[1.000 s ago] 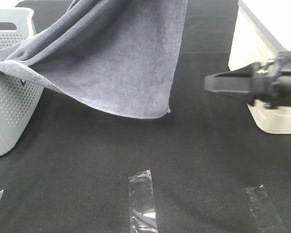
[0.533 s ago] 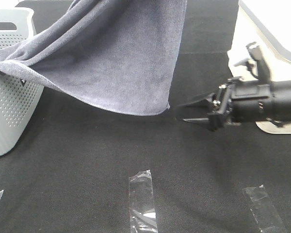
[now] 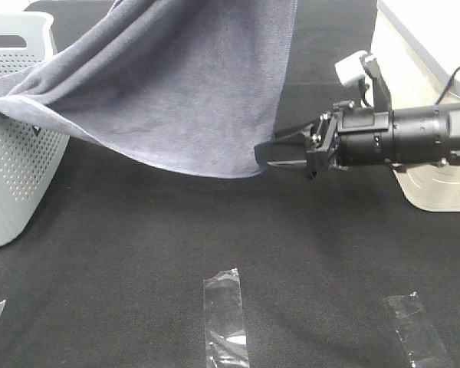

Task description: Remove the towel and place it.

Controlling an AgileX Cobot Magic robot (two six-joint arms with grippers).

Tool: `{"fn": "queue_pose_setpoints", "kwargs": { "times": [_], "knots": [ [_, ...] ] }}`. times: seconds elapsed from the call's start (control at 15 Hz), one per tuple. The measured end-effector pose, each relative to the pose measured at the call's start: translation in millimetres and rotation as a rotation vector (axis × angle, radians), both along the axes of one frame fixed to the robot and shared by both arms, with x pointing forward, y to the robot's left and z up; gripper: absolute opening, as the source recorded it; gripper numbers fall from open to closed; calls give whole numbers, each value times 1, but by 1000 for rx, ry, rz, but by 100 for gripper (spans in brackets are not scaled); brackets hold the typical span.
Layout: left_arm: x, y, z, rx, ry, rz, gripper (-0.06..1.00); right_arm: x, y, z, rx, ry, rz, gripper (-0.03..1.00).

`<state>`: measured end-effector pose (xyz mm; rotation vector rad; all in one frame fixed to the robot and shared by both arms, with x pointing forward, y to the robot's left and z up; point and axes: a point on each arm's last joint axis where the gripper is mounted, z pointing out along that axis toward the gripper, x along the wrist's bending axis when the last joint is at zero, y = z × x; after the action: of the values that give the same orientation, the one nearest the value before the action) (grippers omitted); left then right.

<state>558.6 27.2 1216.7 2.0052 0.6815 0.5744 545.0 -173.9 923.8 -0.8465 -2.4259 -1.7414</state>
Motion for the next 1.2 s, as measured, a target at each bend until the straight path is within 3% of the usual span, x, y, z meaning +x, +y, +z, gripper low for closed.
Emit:
{"fn": "queue_pose_setpoints", "kwargs": {
  "times": [0.47,0.67,1.0,1.2],
  "knots": [
    [0,0,0,-3,-4,0,0,12,2,-21,-24,9,9,68],
    [1,-1,2,-17,-19,2,0,12,5,-30,33,44,45,67],
    [1,-1,2,-17,-21,3,0,9,7,-26,95,42,80,33],
    [1,0,2,-16,-22,3,0,8,8,-24,125,63,86,4]
  ]
}}
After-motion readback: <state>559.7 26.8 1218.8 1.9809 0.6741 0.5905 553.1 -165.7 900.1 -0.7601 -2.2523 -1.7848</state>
